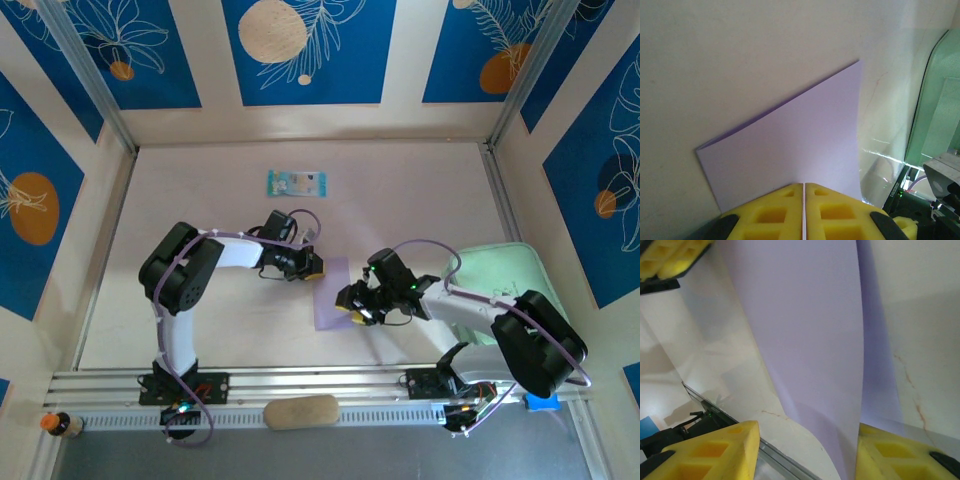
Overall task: Fold a paper plane with a square sheet of paper (pick it up from the middle)
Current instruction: Fold the triangle a second time at the center of the table.
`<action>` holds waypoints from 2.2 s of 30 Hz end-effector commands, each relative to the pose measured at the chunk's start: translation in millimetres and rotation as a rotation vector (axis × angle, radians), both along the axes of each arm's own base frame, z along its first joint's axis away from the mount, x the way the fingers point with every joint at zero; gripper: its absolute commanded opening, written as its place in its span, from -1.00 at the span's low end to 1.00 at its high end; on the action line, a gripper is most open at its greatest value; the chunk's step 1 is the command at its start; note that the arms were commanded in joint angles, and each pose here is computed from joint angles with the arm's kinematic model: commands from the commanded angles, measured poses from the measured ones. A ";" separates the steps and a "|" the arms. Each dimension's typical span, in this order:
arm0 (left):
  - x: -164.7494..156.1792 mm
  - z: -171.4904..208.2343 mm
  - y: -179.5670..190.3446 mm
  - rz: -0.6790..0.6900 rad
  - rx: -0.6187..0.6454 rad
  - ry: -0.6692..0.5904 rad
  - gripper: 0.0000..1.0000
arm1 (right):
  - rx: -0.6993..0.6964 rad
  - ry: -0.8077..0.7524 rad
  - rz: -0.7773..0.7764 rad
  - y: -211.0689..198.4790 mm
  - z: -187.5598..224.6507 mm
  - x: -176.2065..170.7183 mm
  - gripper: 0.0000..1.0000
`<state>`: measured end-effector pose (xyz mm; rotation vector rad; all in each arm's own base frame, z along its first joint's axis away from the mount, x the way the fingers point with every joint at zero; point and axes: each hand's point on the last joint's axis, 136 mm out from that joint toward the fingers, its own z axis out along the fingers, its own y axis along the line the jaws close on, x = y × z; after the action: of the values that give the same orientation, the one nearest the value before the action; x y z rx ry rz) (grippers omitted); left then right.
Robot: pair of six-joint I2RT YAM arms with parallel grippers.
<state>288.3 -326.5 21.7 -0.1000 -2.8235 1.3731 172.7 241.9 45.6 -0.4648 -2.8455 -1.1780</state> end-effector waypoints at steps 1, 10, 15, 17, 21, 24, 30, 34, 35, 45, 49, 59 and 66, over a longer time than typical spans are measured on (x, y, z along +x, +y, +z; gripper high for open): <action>-23.6 -32.3 14.4 0.009 0.098 0.123 -0.81 | 0.015 -0.017 -0.014 -2.2 -2.9 5.1 -0.05; -22.2 -29.2 12.1 0.005 0.088 0.118 -0.81 | 0.067 -0.040 -0.008 0.5 -9.2 13.7 -0.05; -23.7 -28.6 12.2 0.002 0.084 0.121 -0.80 | 0.077 -0.068 0.008 1.2 -9.0 19.7 -0.11; -23.0 -26.7 11.3 0.000 0.080 0.118 -0.79 | 0.086 -0.079 0.014 1.2 -8.2 21.9 -0.14; -21.4 -21.7 9.7 0.000 0.070 0.109 -0.76 | 0.098 -0.090 0.017 -0.2 -9.2 27.8 -0.22; -19.7 -13.4 5.7 -0.006 0.051 0.095 -0.73 | 0.113 -0.093 0.030 0.5 -10.5 30.2 -0.28; -13.7 12.0 1.0 -0.011 0.030 0.049 -0.58 | 0.110 -0.087 0.043 1.4 -15.2 37.8 -0.68; -7.0 44.7 7.9 0.017 0.047 -0.047 -0.22 | 0.099 -0.078 0.013 0.6 -17.4 43.6 -0.84; -5.9 52.5 10.8 0.023 0.056 -0.075 -0.14 | 0.096 -0.073 -0.003 0.4 -18.3 45.2 -0.86; -13.0 103.2 43.5 0.076 0.107 -0.295 0.02 | 0.058 -0.073 -0.199 2.0 -17.1 67.6 -0.91; -20.3 111.4 43.9 0.067 0.062 -0.372 -0.02 | 0.088 -0.079 -0.135 13.9 -9.5 67.0 -0.80; -79.1 112.4 14.8 -0.131 0.031 -0.717 -0.09 | 0.094 -0.065 0.007 7.5 -13.0 55.8 -0.53; -111.6 83.4 -11.1 -0.349 0.279 -0.960 0.08 | 0.137 -0.064 0.032 6.1 -5.0 58.0 -0.67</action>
<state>165.7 -332.7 107.8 -1.2546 -3.2396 1.2565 238.8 245.3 37.4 -0.4475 -2.8267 -1.3855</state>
